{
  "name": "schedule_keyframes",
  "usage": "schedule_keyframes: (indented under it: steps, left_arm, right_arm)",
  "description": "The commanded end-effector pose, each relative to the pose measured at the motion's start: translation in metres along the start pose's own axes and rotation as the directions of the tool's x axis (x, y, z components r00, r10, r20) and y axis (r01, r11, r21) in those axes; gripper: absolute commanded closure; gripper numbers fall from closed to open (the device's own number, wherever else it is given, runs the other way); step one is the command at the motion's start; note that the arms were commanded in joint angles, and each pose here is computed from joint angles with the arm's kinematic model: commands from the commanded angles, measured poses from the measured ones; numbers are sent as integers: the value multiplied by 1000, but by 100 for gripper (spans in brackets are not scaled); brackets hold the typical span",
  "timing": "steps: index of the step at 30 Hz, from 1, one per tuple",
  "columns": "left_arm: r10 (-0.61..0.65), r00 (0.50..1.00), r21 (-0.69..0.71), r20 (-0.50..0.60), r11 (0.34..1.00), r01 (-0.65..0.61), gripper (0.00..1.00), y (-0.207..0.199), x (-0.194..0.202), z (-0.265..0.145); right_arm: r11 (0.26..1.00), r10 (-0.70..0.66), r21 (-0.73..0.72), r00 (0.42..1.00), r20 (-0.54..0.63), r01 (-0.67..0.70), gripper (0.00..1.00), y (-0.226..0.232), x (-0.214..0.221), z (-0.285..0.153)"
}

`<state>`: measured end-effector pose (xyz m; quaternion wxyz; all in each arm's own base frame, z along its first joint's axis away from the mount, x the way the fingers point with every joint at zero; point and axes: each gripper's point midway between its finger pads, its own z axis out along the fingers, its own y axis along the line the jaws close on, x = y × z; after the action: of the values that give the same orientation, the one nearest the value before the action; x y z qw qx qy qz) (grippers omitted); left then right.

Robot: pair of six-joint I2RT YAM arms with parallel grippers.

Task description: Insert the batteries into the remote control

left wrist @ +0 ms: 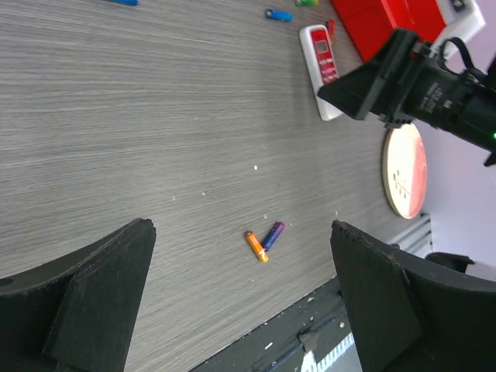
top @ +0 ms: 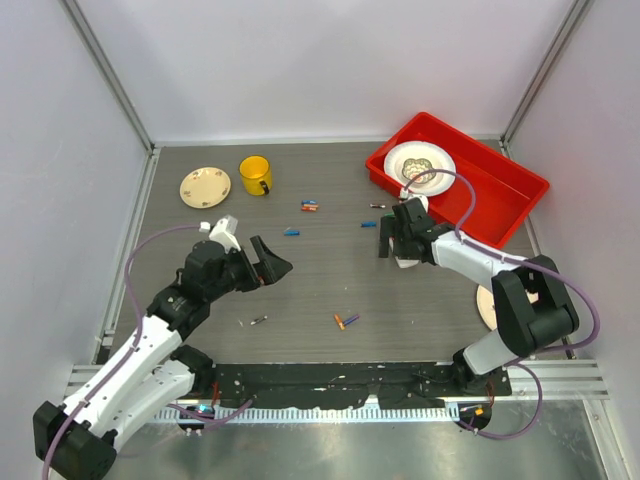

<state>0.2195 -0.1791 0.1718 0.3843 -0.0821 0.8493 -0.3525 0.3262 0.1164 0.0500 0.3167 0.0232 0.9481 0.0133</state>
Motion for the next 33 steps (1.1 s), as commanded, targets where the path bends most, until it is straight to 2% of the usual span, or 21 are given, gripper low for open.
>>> schedule_keyframes:
  steps: [1, 10, 17, 23, 29, 31, 32, 33]
  left_arm:
    - [18, 1000, 159, -4, 987, -17, 0, -29, -1, 0]
    - [5, 1000, 186, 21, 982, -9, 0, -34, -4, -5]
    - [0, 1000, 177, 24, 984, -4, 0, -30, -2, -5]
    - [-7, 1000, 170, 17, 986, 4, 0, -28, -1, -3]
    - [-6, 1000, 162, 25, 987, 2, 0, -26, -1, -5]
    - [-12, 1000, 156, 29, 988, 8, 0, -24, -1, -5]
    - [-13, 999, 152, 29, 988, 8, 0, -23, -1, -5]
    - [-14, 999, 154, 31, 988, 9, 0, -24, -1, -5]
  right_arm:
    - [997, -3, -81, 1000, 23, 5, 8, 17, -12, 3]
    - [1000, 6, 7, 1000, -25, -6, 9, -1, -6, 23]
    - [1000, 12, 2, 1000, 18, -12, 7, -2, -14, 18]
    - [999, 1, 47, 999, -48, 1, 9, -8, 2, 32]
    - [998, 0, 59, 998, -61, 4, 18, -12, 10, 33]
    - [998, 4, 59, 998, -66, 0, 28, -11, 12, 31]
    - [998, -2, 60, 998, -69, 6, 38, -10, 13, 31]
    - [998, -4, 66, 998, -69, 8, 43, -8, 14, 30]
